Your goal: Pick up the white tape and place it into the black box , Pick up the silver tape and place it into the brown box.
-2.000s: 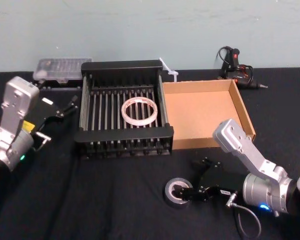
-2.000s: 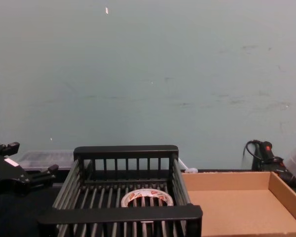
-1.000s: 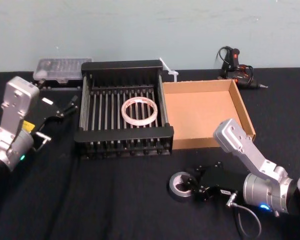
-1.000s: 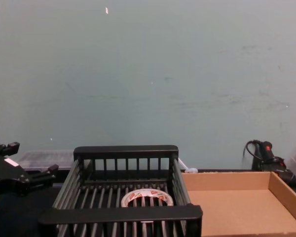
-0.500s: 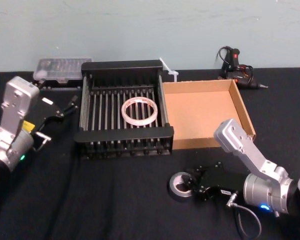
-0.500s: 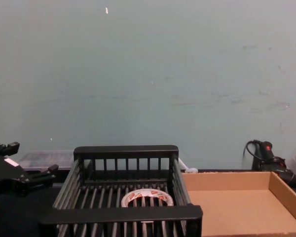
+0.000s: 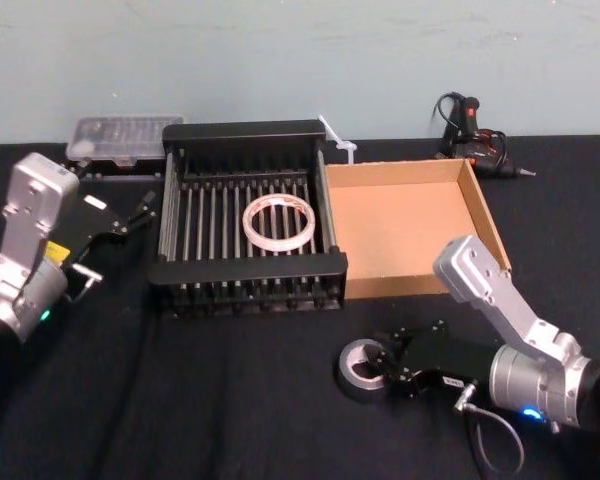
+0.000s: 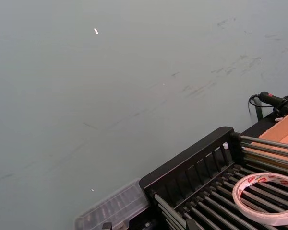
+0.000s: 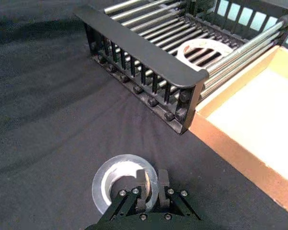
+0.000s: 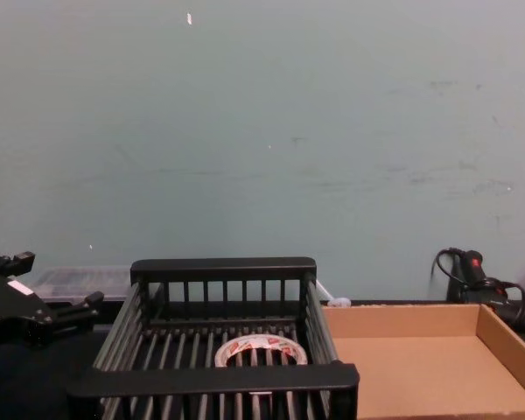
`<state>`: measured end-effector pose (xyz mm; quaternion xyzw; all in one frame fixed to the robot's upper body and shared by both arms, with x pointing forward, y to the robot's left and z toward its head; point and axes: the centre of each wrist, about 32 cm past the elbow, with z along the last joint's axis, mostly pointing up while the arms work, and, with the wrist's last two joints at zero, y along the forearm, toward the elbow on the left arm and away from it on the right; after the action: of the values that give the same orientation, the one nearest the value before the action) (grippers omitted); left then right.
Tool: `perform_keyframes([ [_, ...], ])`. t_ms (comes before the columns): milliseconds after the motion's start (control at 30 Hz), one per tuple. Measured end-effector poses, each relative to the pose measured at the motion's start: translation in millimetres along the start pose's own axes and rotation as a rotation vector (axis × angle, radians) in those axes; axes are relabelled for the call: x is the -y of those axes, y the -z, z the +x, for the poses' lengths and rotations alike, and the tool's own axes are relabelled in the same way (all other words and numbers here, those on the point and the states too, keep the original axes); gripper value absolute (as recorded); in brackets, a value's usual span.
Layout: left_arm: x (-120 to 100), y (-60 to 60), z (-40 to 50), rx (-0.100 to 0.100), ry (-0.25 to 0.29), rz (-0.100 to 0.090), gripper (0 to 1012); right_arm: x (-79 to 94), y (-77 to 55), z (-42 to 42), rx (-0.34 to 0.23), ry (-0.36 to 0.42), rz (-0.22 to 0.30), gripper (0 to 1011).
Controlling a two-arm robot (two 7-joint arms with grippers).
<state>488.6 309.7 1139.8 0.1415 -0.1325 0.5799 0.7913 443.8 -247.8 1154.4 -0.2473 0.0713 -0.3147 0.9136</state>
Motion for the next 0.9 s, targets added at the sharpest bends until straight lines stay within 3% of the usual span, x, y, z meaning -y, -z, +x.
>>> perform_keyframes([
  [533, 0, 0.0, 0.0, 0.0, 0.0, 0.0, 1001, 6.7, -2.4, -0.8, -0.012, 0.01, 0.052, 159],
  [900, 0, 0.0, 0.0, 0.0, 0.0, 0.0, 1001, 15.3, -1.5, -2.7, -0.026, 0.022, 0.144, 159],
])
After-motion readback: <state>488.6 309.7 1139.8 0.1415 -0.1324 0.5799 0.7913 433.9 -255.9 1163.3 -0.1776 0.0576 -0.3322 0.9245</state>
